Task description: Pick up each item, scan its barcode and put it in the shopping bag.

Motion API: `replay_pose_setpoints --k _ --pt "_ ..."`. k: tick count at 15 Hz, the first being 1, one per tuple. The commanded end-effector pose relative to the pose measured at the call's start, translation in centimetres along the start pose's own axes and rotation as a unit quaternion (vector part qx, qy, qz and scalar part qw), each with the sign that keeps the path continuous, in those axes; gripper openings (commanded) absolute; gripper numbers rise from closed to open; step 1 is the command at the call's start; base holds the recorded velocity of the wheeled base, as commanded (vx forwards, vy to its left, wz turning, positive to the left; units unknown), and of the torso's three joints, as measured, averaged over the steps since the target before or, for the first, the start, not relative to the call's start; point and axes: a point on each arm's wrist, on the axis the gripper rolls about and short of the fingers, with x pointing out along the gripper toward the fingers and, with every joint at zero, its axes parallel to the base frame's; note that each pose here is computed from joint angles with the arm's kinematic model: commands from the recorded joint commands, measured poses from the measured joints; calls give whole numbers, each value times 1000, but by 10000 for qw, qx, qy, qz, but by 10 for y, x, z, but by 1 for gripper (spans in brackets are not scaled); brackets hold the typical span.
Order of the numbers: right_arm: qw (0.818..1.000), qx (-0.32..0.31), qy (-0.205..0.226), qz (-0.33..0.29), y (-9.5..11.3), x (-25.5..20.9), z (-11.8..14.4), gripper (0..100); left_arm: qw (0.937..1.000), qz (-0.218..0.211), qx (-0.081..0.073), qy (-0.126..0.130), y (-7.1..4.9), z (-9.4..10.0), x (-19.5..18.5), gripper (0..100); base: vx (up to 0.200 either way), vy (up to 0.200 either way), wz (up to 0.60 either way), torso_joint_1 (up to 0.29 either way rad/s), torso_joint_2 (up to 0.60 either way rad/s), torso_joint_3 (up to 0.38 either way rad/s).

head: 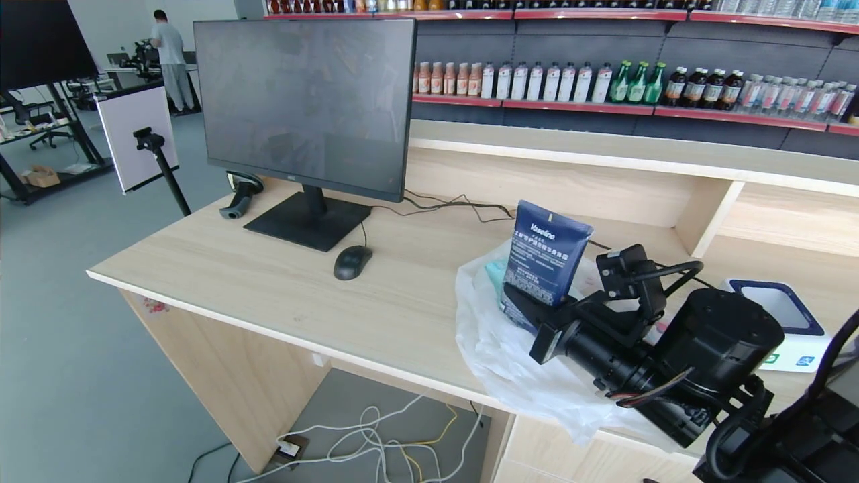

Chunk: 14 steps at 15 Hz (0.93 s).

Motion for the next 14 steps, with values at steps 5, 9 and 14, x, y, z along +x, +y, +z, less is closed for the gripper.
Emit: replay_pose_setpoints --k 5,9,14 --pt "9998 -181 124 9 -1 6 -10 0 10000 2 -2 -3 0 0 0 100 0 0 0 0 0 0" --pt "9991 -424 56 23 -13 6 -5 0 10000 2 6 -3 0 0 0 100 0 0 0 0 0 0" --pt "9980 -531 326 109 -15 8 -21 0 10000 2 6 -3 0 0 0 100 0 0 0 0 0 0"
